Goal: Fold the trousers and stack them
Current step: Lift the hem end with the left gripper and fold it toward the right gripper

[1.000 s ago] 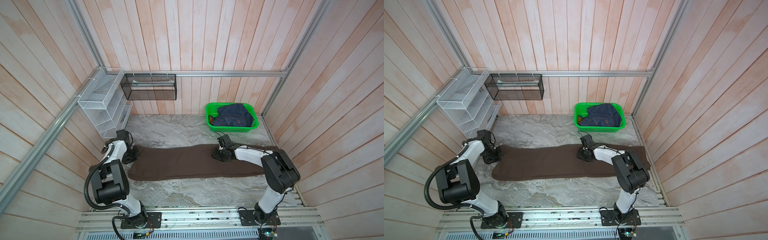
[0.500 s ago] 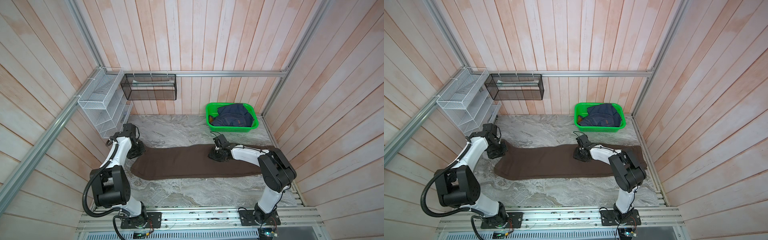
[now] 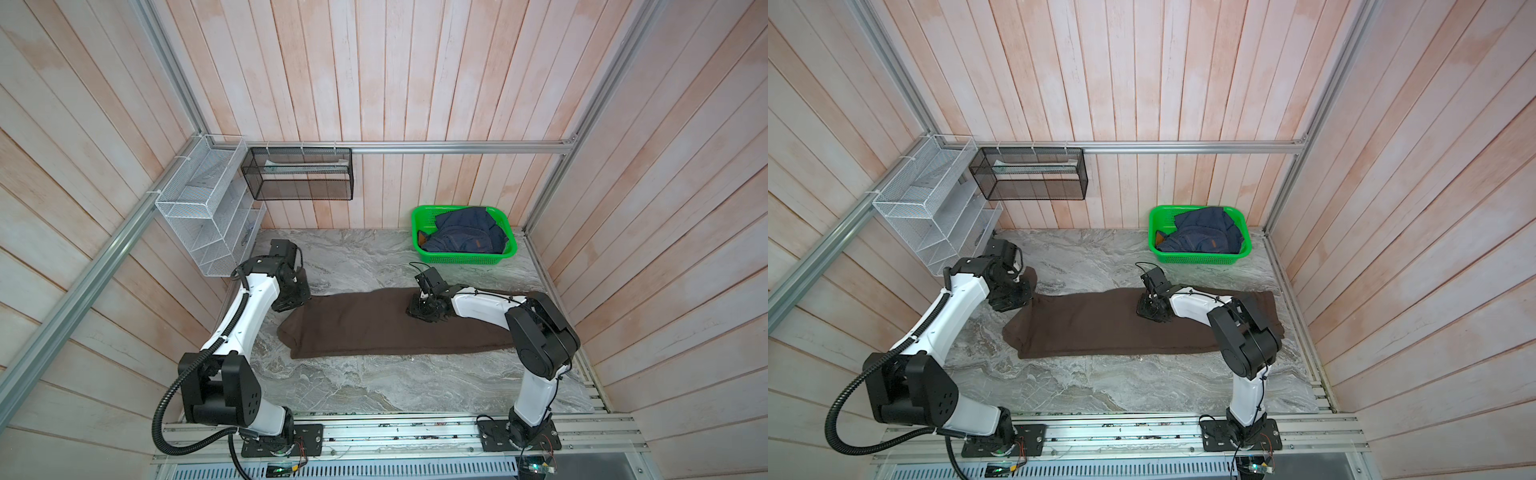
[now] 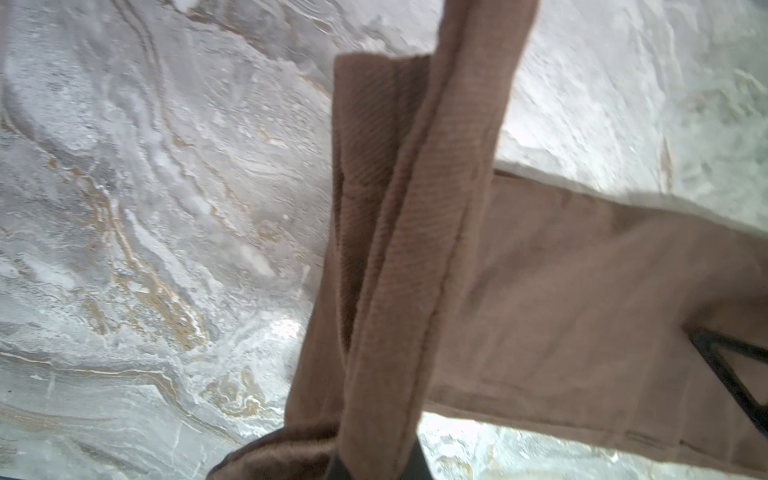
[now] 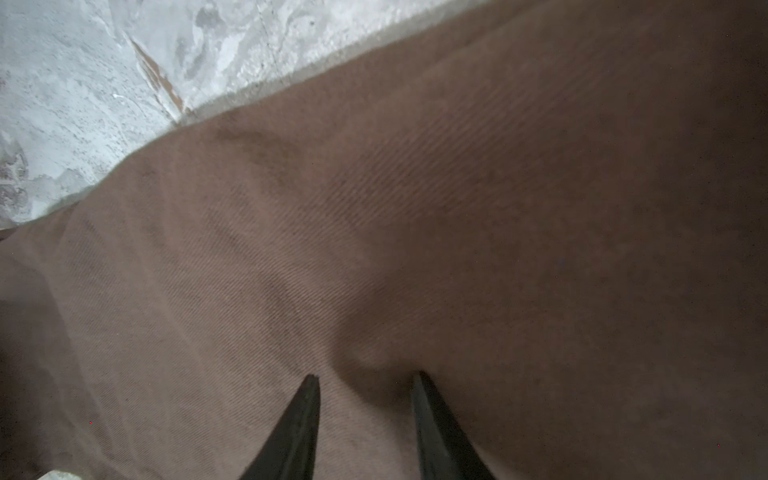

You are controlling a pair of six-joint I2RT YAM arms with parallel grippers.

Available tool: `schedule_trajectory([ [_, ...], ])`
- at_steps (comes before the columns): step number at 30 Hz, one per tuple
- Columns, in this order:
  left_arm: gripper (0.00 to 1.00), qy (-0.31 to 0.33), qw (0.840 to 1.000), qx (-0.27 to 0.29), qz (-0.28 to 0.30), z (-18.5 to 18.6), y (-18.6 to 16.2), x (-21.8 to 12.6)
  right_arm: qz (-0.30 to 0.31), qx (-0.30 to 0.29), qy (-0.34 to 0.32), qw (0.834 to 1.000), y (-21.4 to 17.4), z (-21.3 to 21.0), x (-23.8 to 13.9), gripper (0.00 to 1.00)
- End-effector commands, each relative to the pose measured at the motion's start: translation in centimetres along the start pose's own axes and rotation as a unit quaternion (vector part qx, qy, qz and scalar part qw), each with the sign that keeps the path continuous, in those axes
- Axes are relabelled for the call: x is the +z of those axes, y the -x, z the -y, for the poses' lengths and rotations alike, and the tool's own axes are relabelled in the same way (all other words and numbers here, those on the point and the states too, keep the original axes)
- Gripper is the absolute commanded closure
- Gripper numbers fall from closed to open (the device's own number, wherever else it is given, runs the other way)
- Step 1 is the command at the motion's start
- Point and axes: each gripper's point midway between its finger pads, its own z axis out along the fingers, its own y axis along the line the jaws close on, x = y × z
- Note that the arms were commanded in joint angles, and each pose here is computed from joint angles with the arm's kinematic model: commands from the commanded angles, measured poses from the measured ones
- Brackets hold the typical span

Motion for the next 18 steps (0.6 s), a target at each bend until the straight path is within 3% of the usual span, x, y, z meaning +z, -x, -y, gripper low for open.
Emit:
schedule_trajectory([
  [1,1.0,-0.021,1.0,0.0,0.007,2.6,-0.5,-1.6,-0.064,0.004,-0.035,0.997,-3.6,1.5,2.0,0.6],
  [8,1.0,-0.075,0.997,0.036,-0.001,10.5,-2.1,-1.4,-0.056,-0.001,-0.033,0.998,-3.1,0.8,1.3,0.59],
  [18,1.0,-0.099,0.994,0.05,-0.006,17.4,-3.2,1.0,0.006,0.01,-0.048,0.999,-0.6,2.2,-3.7,0.47],
])
